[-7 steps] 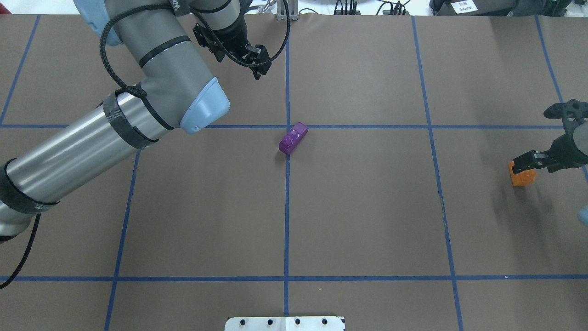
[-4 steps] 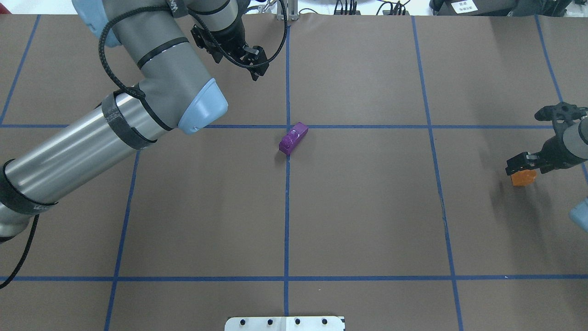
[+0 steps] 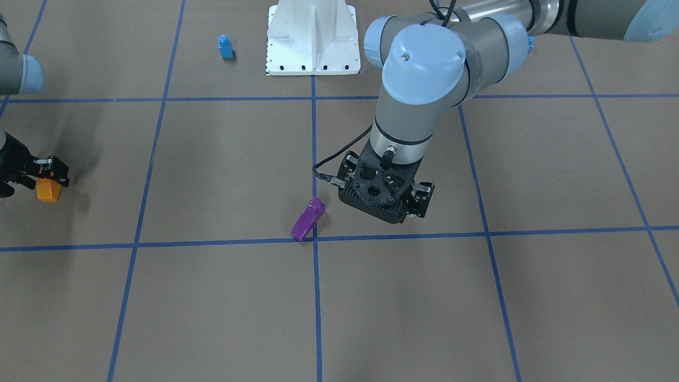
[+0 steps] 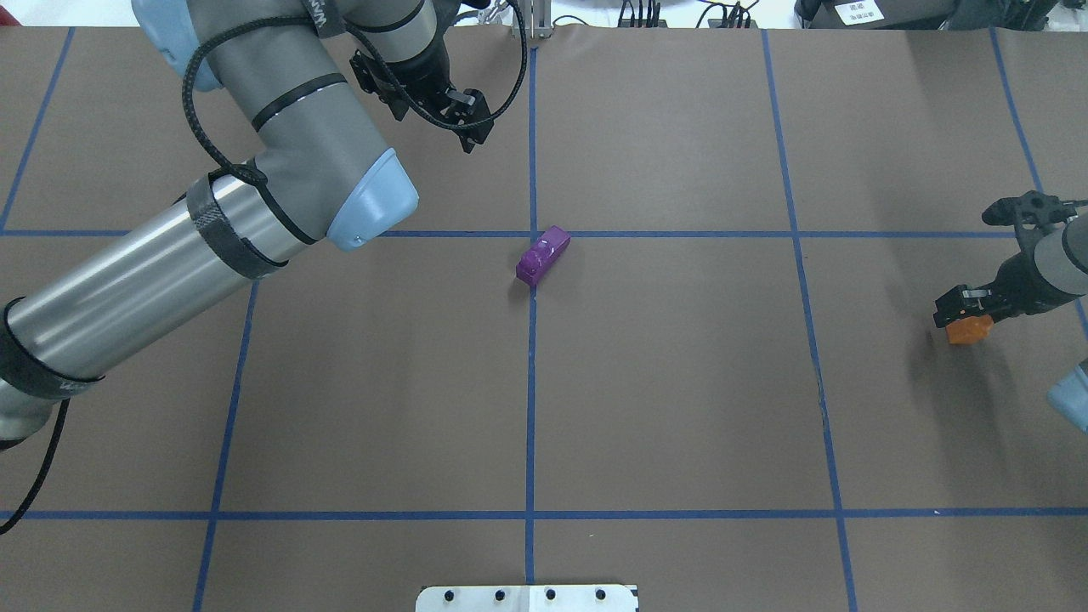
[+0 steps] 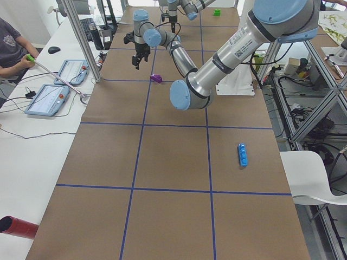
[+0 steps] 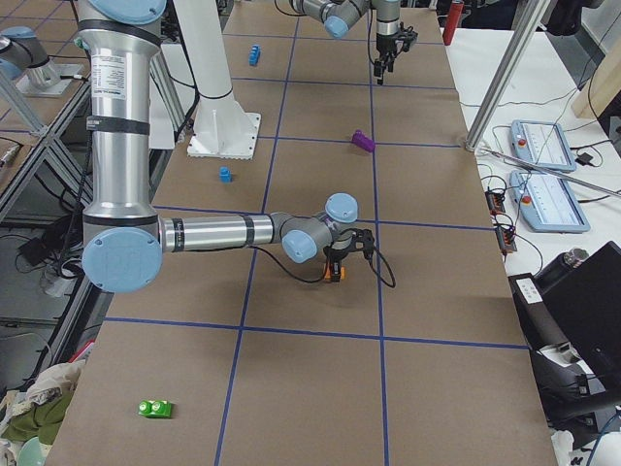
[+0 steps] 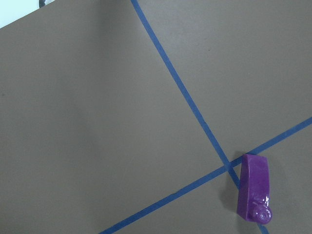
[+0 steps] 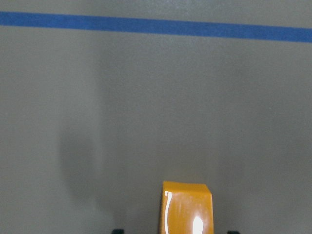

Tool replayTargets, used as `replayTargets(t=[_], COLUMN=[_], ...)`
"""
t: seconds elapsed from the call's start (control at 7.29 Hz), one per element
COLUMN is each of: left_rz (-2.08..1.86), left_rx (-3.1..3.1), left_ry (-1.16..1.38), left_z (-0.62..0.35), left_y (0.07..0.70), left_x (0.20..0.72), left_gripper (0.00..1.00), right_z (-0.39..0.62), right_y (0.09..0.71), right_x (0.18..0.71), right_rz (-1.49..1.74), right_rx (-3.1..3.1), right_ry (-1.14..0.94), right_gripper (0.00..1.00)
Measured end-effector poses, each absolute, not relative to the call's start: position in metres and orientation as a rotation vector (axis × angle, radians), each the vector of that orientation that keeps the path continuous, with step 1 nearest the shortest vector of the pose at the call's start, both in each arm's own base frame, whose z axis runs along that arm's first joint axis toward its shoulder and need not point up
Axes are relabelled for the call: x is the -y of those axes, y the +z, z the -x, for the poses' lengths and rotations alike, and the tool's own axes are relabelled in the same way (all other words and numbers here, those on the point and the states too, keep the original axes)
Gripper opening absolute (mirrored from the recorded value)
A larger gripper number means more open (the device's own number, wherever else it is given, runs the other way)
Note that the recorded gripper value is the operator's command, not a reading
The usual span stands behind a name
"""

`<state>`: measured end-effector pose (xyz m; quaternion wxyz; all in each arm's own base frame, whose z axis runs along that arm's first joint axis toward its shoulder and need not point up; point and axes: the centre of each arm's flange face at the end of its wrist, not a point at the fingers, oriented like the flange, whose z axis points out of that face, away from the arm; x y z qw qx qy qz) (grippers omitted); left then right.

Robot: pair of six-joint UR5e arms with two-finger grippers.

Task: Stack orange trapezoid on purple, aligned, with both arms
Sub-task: 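Grasp the orange trapezoid block with the right gripper while the left arm withdraws, then carry the orange block with the right gripper above the purple block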

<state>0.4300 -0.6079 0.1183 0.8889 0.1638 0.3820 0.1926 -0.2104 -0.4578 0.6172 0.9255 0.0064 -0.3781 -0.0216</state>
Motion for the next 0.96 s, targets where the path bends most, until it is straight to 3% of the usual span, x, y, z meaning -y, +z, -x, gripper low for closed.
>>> replayTargets(t=[0.14,0.27,0.69,0.96], left_rz=[-0.339,-0.338,-0.337,-0.338], left_rx=[-0.793,-0.792,-0.792,-0.788], left_ry=[0.400,0.400,0.399,0.390], left_z=[-0.430,-0.431,-0.431,-0.423], left_y=[0.120,0.120,0.121,0.126], left_x=[0.608,0.608,0.608,0.611], left_gripper=[1.00,1.00,1.00,1.00], right_z=[0.210,0.210,0.203,0.207], right_y=[0.616,0.615,0.592,0.509], right_x=[0.457,0.457,0.459,0.483], right_rz=[-0.011,-0.008,-0.015,0.008], right_rx=[0.781,0.786,0.807,0.854], right_ry=[-0.046,-0.047,-0.028,0.121], right_gripper=[0.07,0.00,0.00,0.00])
